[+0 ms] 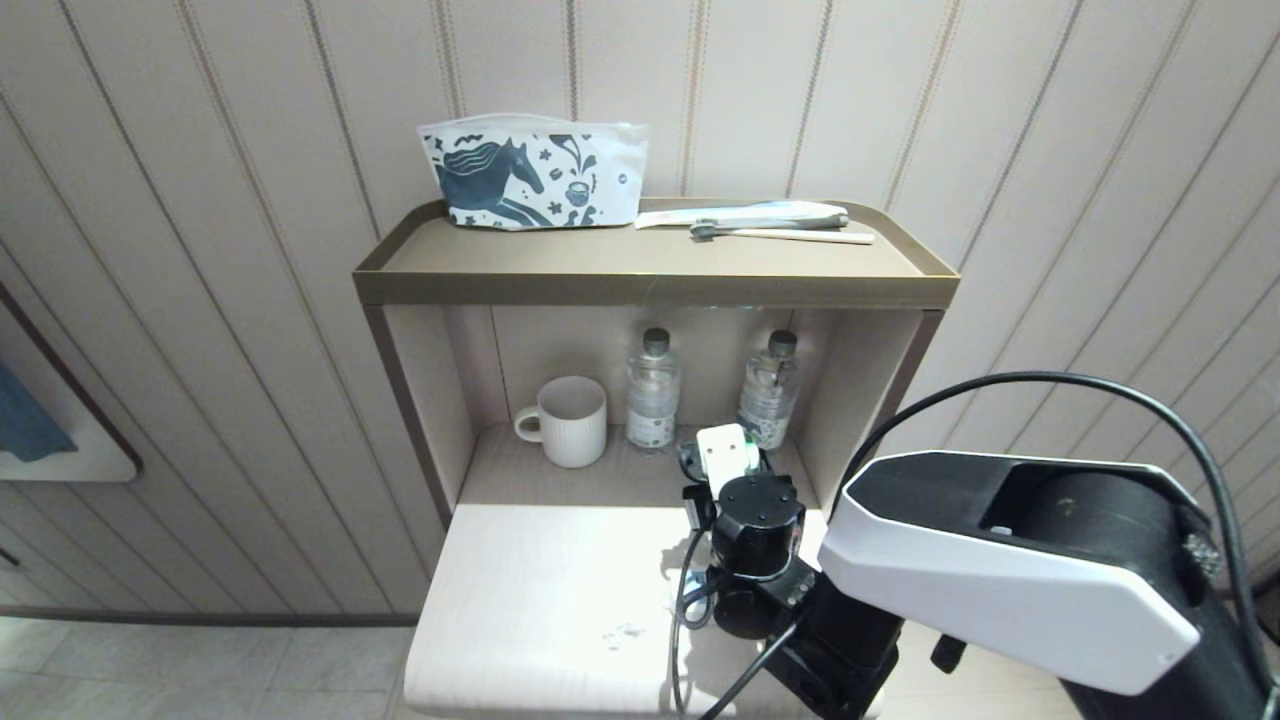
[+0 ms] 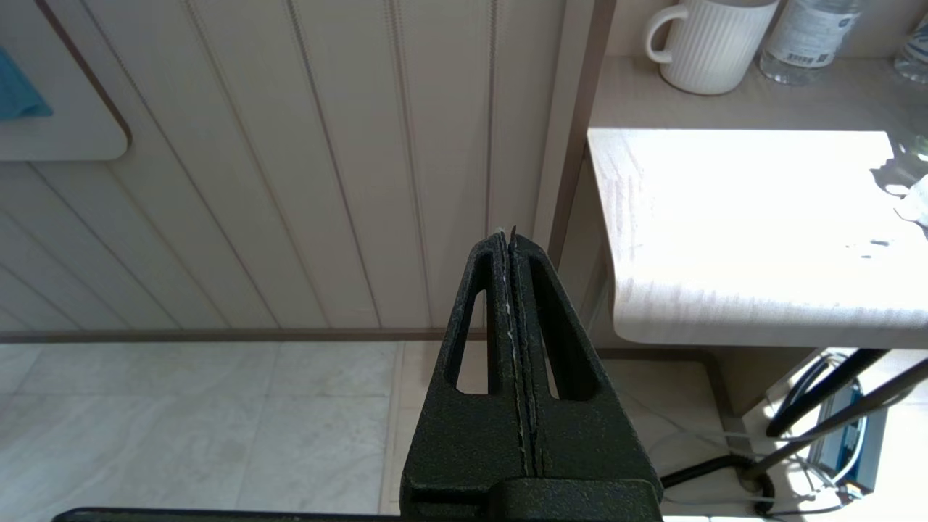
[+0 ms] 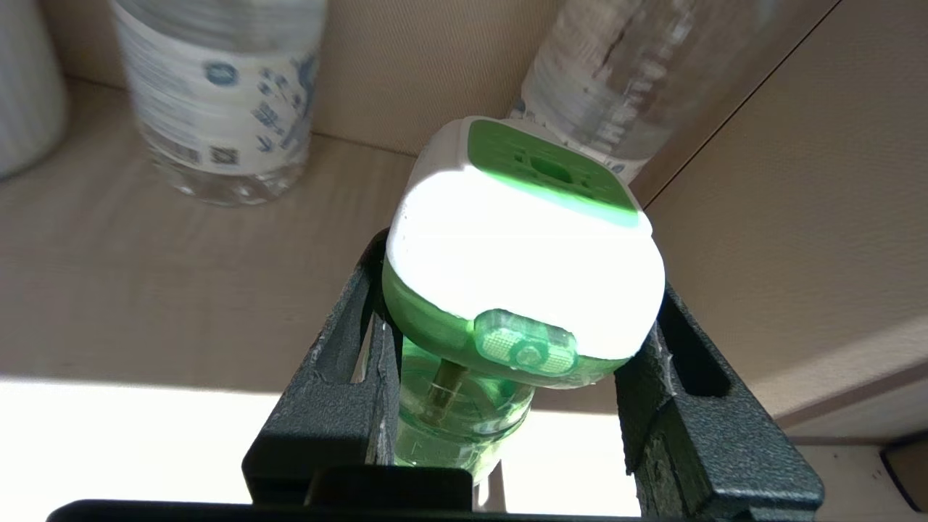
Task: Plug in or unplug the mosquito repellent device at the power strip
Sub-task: Place the mosquito repellent liquid on the table
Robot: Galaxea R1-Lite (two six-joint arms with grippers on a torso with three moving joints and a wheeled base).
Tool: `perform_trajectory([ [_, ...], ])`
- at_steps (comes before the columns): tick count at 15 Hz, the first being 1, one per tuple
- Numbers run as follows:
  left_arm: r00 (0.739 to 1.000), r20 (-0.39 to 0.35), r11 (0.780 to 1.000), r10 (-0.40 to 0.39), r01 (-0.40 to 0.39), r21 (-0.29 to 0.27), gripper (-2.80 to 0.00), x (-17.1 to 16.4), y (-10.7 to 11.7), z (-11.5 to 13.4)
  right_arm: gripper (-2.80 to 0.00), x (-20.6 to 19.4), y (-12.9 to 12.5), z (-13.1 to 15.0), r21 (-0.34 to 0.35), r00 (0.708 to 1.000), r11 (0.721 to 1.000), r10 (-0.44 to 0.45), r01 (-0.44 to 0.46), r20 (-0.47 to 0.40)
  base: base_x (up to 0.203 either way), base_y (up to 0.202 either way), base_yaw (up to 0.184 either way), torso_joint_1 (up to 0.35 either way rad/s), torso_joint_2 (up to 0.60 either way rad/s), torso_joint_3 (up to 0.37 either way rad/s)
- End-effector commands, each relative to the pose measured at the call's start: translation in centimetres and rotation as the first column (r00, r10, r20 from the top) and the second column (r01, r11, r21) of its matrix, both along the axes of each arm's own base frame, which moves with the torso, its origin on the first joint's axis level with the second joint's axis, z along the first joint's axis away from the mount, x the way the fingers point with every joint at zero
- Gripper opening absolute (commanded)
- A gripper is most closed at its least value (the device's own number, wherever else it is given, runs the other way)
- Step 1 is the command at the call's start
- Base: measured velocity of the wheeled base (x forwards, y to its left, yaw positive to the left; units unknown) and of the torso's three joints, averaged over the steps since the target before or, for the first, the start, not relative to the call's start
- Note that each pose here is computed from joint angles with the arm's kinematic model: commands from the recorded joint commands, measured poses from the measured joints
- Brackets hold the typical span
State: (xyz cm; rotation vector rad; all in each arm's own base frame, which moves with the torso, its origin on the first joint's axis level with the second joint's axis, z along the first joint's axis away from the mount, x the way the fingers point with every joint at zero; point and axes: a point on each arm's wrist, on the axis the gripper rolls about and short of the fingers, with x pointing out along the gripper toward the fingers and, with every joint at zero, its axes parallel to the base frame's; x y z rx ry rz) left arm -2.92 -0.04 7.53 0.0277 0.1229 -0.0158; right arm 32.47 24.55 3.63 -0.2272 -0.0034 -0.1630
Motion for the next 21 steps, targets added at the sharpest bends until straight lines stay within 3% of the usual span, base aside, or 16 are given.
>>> perform_trajectory([
  [1,1.0,-0.001,1.0,0.0,0.0,0.0,-2.8,0.0,0.0,0.0,-2.8,-1.2,0.0,2.1,0.039,0.999,0.999,0.016,-0.018,0.05,0.0,0.0,0.0,0.0,0.0,0.0],
  [11,1.0,0.0,1.0,0.0,0.0,0.0,-2.8,0.0,0.0,0.0,-2.8,-2.2,-0.7,3.8,0.048,0.998,0.998,0.026,-0.029,0.064,0.0,0.0,0.0,-0.007,0.01,0.008],
  [21,1.0,-0.003,1.0,0.0,0.0,0.0,-2.8,0.0,0.0,0.0,-2.8,-2.9,-0.9,5.4,0.069,0.996,0.997,0.027,-0.033,0.09,0.0,0.0,0.0,-0.177,0.4,0.213],
])
